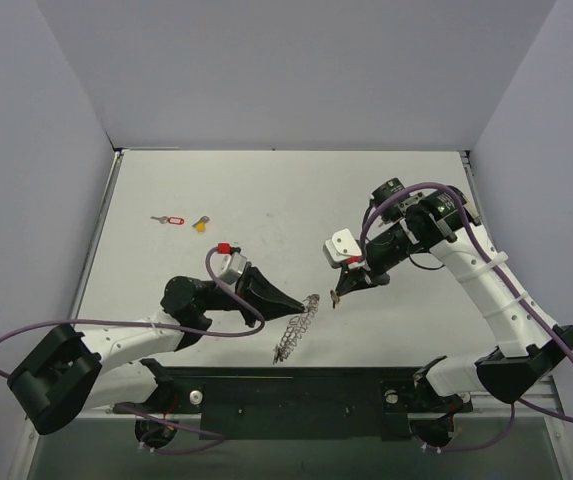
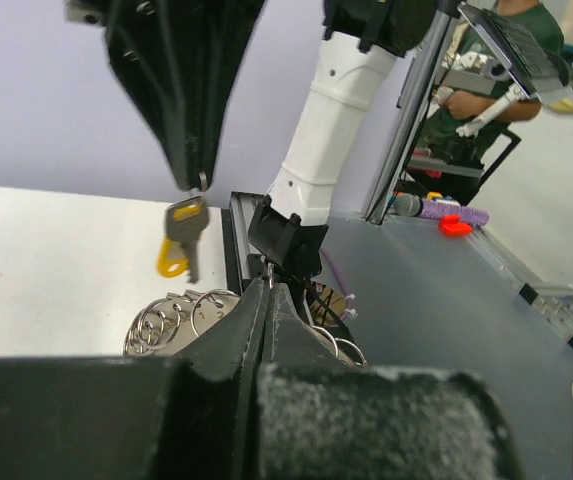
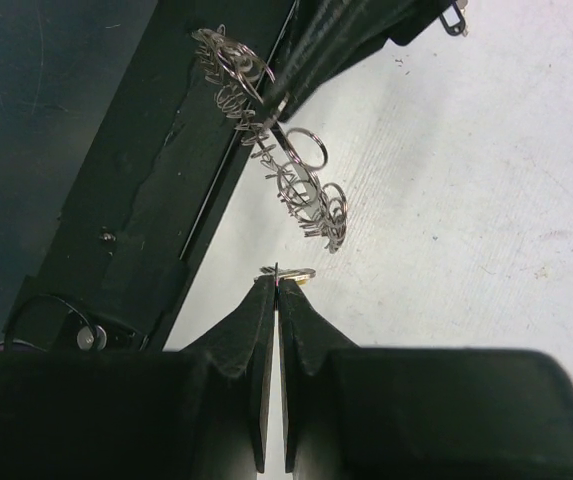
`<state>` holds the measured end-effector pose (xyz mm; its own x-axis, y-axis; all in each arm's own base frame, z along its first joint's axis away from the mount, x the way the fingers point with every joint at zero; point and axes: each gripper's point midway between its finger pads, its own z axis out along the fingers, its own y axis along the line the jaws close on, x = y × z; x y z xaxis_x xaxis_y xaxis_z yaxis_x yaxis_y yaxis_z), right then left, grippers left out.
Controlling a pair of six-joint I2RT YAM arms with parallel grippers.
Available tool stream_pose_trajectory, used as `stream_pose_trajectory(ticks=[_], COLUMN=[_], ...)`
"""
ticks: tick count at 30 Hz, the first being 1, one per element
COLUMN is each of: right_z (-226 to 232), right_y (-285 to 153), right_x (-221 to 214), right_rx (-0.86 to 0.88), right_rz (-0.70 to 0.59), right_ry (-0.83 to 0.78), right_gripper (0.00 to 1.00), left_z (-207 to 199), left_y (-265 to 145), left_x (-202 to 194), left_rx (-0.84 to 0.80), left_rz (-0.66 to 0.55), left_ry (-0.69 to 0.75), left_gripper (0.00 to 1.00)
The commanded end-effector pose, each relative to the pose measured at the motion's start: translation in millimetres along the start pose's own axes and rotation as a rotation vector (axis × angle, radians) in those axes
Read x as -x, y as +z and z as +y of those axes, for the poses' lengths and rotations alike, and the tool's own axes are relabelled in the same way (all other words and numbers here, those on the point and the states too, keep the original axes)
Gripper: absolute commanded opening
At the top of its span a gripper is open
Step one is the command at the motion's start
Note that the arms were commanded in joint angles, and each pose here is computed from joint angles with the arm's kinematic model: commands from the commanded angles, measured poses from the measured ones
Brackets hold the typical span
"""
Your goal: Put the keys on the keyring
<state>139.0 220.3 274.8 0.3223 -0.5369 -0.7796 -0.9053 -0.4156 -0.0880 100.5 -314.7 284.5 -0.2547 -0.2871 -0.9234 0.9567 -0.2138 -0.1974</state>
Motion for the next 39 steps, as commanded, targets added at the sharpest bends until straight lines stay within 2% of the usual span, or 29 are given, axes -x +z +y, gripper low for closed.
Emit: stream_pose_trajectory(ticks=[1,5,12,15,26,39], right_z=[26.9,12.6,-20.7,-32.0,-39.2,-46.2], right_y=[-4.0,-3.3,-2.4,-4.7,-5.8,-1.7], right_x=[12.0,8.9,0.4,2.6,19.7,7.6], right_rx=[0.040,-0.029,-0.161,-0.193,-0.171,-0.194], right_rz=[-0.036,-0.020,-0.025,-0.049,-0.128,-0.119], right_ry=[0.097,0.199,0.364,0.419,0.471,0.518], right_gripper=[0.00,0.00,0.00,0.00,0.00,0.00], left_z=[-5.8,17.8,42.9,42.8,41.7,34.9], left_y=[8.6,7.2,3.0,6.2,12.6,11.5], left_x=[65.8,71.2,70.5,71.4,77.0,85.4], left_rx=[-0.009,0.115,0.274,0.286,0.262,0.238], left_rz=[-0.258,-0.329,-0.378,-0.404,-0.451,-0.502], left_ry=[0.117,0.066,0.027,0.015,0.015,-0.016], left_gripper=[0.00,0.00,0.00,0.00,0.00,0.00])
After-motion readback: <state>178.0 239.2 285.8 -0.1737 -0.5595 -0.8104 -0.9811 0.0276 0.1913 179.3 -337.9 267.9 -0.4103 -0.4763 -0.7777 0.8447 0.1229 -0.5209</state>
